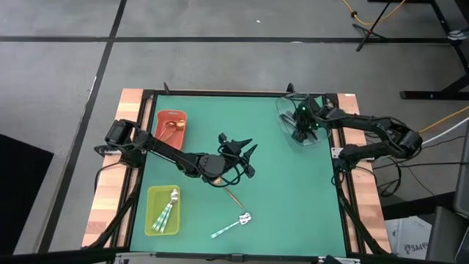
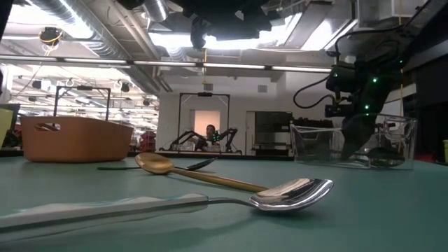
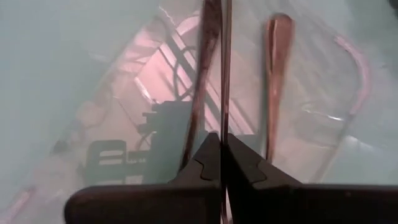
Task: Sort silverware by color (type)
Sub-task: Put the black spoon into the transparent bin
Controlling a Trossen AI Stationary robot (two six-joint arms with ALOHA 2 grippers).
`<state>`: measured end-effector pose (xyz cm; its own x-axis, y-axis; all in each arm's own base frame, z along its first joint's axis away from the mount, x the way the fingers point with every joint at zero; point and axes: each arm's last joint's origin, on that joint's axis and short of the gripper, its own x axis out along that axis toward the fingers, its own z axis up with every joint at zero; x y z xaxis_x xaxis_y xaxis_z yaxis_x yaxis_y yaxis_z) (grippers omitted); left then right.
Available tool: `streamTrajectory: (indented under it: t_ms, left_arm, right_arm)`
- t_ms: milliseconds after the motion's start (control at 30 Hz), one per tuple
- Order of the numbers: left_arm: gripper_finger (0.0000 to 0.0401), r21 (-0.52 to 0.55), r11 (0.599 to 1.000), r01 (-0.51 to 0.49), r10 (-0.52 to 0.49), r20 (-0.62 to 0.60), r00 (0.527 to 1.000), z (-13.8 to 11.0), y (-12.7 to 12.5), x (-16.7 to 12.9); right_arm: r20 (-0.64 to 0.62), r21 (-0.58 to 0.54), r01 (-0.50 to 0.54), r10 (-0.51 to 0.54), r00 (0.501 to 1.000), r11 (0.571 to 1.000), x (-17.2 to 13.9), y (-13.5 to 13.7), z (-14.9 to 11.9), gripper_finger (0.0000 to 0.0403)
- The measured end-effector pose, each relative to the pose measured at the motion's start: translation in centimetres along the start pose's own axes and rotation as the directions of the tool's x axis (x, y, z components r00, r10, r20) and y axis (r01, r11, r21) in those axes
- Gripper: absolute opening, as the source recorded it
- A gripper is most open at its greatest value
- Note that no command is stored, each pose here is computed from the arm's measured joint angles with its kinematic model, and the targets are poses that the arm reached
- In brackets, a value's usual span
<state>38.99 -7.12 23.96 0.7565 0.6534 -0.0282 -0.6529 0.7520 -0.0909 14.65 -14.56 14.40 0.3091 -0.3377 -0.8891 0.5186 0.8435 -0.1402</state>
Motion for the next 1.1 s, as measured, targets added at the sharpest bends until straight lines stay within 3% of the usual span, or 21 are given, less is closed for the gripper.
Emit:
streamTrajectory:
  t_ms: [267, 700, 1100]
  left_arm:
    - [0.0119, 0.002, 1.0, 0.0, 0.0, 0.0, 1.0, 0.0, 0.0, 0.0]
    - [0.0119, 0.002, 1.0, 0.001, -0.001, 0.0, 1.0, 0.0, 0.0, 0.0]
    - [0.0119, -0.001, 0.999, 0.051, -0.051, -0.006, 0.999, -0.06, -0.49, -0.5]
  right_arm:
    - [-0.005, 0.0, 0.02, -0.02, 1.0, 1.0, 0.0, -0.06, -0.02, 0.0007]
    - [-0.005, 0.0, 0.021, -0.021, 1.0, 1.0, 0.01, -0.06, -0.01, 0.0067]
    - [-0.006, -0.001, 0.021, -0.021, 1.0, 1.0, 0.01, -0.06, -0.01, 0.0069]
